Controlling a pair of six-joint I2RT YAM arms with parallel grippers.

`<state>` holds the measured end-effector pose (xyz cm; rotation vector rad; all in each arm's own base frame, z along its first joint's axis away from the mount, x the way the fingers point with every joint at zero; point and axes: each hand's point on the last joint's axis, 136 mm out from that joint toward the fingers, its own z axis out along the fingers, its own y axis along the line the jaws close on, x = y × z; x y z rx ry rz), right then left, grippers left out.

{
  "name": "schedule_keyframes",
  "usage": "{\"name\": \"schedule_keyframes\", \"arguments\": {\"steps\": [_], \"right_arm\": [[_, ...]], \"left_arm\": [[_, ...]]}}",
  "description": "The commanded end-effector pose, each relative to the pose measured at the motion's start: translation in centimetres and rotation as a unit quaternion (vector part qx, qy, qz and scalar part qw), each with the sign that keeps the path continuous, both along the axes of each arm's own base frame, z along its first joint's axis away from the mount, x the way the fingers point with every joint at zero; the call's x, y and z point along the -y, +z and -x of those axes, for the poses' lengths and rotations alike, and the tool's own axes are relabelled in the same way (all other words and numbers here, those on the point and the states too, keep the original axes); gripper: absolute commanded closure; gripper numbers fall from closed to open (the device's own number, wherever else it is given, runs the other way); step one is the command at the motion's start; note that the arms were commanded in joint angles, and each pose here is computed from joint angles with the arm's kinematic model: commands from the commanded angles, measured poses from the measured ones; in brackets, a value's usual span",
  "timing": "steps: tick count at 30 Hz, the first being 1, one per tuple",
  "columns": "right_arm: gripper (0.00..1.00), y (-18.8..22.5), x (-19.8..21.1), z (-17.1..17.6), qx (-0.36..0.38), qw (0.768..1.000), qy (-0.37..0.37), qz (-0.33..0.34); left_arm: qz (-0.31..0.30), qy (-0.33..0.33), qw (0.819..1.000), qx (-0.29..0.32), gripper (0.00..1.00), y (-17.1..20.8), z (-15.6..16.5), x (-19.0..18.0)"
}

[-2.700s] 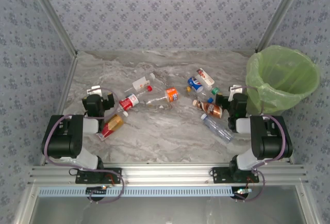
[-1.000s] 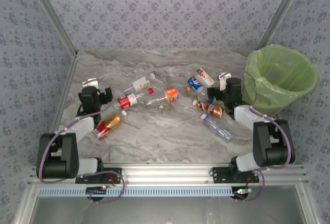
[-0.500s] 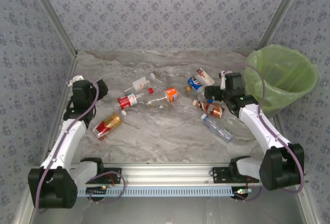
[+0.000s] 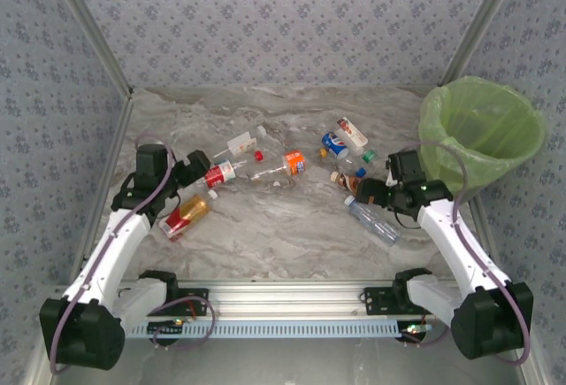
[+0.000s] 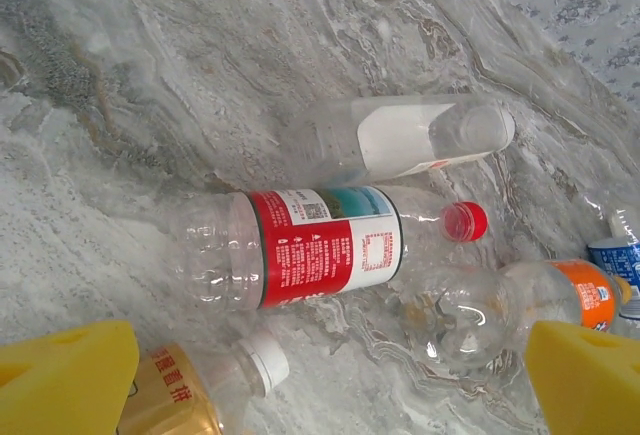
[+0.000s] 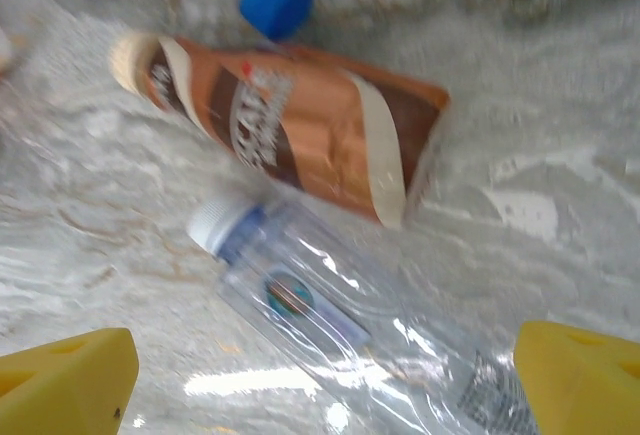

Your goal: Put the plastic bottles in the bin

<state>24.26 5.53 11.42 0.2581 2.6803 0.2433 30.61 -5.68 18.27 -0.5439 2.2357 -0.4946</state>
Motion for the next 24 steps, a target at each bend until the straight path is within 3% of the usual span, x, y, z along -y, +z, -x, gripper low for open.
{"name": "schedule_keyframes", "arguments": {"steps": [1, 12, 19, 24], "right_arm": [[0.01, -2.2, -0.2, 2.4, -0.055, 0.999, 0.001, -0.002], [0.01, -5.8, -3.2, 3.6, -0.113, 0.994, 0.014, -0.001], [0.01, -7.1, -5.0, 3.9, -0.134, 0.989, 0.058, 0.039], [0.05, -7.6, -6.3, 2.3, -0.118, 0.987, 0.079, 0.076]], "left_arm": [[-0.007, 0.005, 1.000, 0.025, 0.01, 2.1, 0.2, -0.4], [-0.012, 0.031, 0.999, 0.043, 0.01, 1.9, 0.1, -1.2], [-0.012, 0.038, 0.999, 0.033, 0.01, 0.8, -0.3, -1.4], [-0.013, 0.039, 0.999, 0.026, 0.01, 0.4, -0.4, -1.4]]}}
